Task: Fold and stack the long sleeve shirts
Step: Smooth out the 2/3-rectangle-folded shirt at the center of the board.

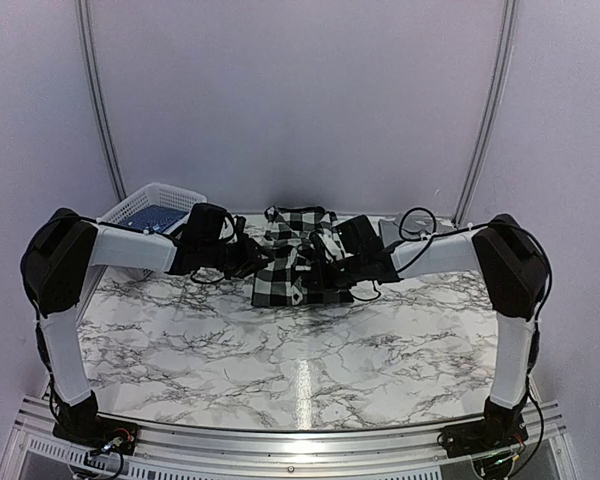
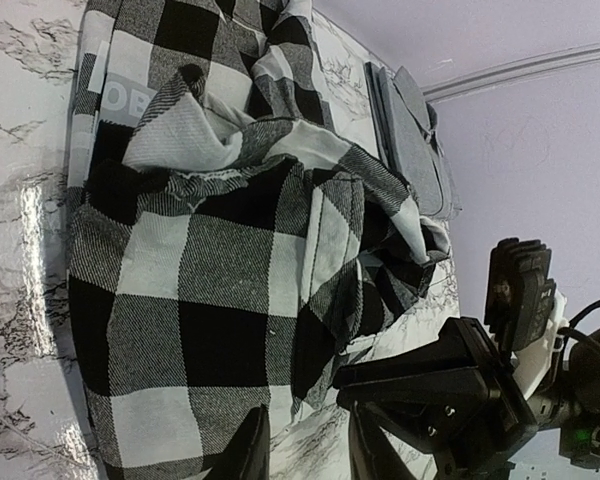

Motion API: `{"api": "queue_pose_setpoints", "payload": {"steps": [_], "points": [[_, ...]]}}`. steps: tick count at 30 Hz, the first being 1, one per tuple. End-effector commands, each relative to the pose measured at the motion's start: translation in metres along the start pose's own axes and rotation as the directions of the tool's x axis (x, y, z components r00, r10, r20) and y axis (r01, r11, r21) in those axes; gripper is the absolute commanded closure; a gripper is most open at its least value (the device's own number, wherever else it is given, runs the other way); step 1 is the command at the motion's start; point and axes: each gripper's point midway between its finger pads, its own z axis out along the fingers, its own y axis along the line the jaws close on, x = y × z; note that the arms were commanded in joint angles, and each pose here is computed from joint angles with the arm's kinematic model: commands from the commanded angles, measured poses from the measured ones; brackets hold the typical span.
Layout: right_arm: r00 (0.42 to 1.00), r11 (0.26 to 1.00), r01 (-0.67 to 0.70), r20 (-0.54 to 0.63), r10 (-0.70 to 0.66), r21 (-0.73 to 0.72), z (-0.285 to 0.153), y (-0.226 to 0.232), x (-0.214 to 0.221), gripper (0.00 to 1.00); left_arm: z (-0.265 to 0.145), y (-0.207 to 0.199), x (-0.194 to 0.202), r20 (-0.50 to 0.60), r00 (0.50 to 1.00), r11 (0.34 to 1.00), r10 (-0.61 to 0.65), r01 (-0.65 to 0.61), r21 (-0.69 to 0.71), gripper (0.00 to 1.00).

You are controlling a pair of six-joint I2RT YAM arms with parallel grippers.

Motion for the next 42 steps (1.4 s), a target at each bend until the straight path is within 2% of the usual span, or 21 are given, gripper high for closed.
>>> {"api": "queue_pose_setpoints", "payload": {"steps": [1, 10, 21, 26, 32, 38, 42], "points": [[0.999, 1.000, -0.015, 0.049, 0.015, 0.012, 0.010, -0.001, -0.029, 0.94, 0.006, 0.003, 0.001, -0.002, 1.000, 1.000, 0.002, -0.002, -0.004, 0.73], [0.990, 0.991, -0.103, 0.106, 0.095, 0.080, 0.019, -0.038, -0.066, 0.92, 0.006, 0.007, 0.005, -0.013, 1.000, 1.000, -0.003, 0.002, -0.010, 0.73], [0.993, 0.993, -0.052, 0.112, 0.040, 0.104, 0.041, -0.063, -0.096, 0.84, 0.007, 0.006, 0.007, -0.017, 1.000, 1.000, -0.001, 0.001, -0.007, 0.73], [0.994, 0.997, -0.001, 0.105, -0.008, 0.079, 0.050, -0.061, -0.107, 0.76, 0.011, 0.006, 0.010, -0.028, 1.000, 1.000, 0.002, -0.002, -0.006, 0.73], [0.987, 0.993, 0.061, 0.139, -0.075, 0.104, 0.033, -0.049, -0.140, 0.61, 0.018, 0.011, 0.021, -0.050, 0.999, 1.000, 0.001, -0.002, -0.019, 0.73], [0.986, 0.990, 0.052, 0.150, -0.072, 0.131, 0.005, -0.040, -0.149, 0.57, 0.030, 0.013, 0.032, -0.073, 0.997, 1.000, 0.006, -0.008, -0.028, 0.73], [0.988, 0.980, 0.041, 0.136, -0.068, 0.195, -0.018, -0.042, -0.138, 0.59, 0.041, 0.012, 0.041, -0.095, 0.995, 0.999, 0.011, -0.013, -0.029, 0.74]]}}
